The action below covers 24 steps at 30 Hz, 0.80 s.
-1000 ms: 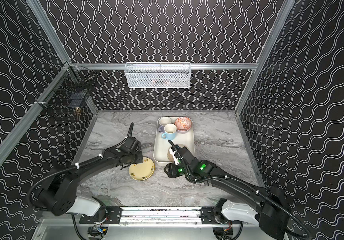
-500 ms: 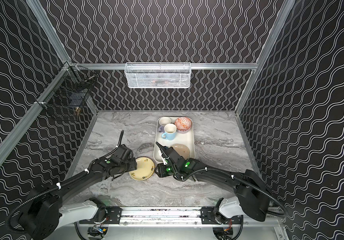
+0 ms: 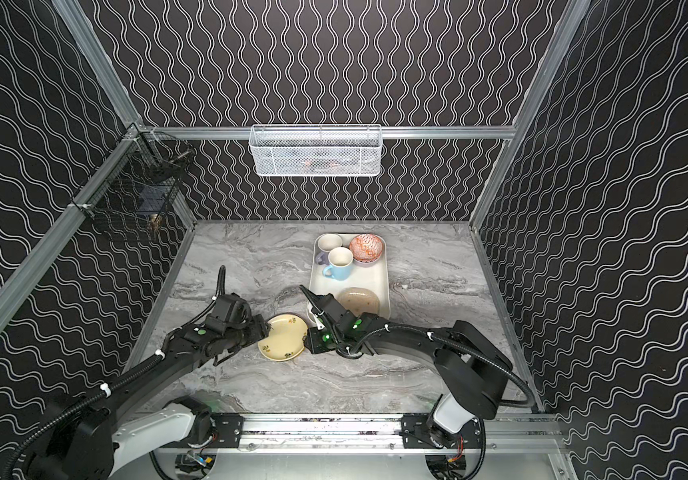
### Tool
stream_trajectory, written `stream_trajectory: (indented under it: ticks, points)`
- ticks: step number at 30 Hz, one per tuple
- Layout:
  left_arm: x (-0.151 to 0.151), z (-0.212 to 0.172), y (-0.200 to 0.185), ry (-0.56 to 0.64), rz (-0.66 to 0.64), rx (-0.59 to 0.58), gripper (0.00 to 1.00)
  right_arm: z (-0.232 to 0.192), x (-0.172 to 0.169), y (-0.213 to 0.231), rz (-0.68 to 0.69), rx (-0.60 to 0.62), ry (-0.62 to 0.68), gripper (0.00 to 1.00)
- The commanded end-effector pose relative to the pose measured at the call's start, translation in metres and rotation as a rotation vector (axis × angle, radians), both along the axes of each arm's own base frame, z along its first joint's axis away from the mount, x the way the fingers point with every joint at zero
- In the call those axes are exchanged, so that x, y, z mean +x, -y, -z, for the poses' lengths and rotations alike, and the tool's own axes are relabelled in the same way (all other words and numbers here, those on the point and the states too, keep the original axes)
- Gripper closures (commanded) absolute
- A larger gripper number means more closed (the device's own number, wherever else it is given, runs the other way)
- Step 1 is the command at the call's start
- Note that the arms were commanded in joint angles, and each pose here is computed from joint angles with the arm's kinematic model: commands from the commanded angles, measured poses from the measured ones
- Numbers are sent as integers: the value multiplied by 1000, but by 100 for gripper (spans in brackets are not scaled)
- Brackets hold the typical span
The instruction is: Place the mixed dishes into the plastic bin
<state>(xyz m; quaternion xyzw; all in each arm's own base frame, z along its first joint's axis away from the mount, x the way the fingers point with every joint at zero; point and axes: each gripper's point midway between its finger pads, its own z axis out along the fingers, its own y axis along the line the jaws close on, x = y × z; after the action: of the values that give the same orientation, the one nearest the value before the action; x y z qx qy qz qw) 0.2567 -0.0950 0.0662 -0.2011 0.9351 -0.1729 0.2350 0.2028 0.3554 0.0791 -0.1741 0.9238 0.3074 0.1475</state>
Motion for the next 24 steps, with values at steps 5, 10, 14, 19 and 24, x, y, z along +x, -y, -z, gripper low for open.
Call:
stream_trajectory:
  ticks: [5, 10, 14, 19, 24]
  points:
    - [-1, -1, 7, 3, 2, -68, 30, 4, 8, -12, 8, 16, 3, 74]
    - [-2, 1, 6, 0, 7, -62, 30, 10, 11, -16, 5, 8, -3, 73]
    - [-2, 3, 4, -8, 8, -58, 30, 18, 11, -19, -6, -9, -15, 75]
    - [-3, 7, 2, -17, 7, -59, 31, 11, 16, -25, -8, 3, -4, 78]
    - [-4, 10, 2, -23, 7, -62, 31, 13, 17, -27, -14, -1, 3, 80]
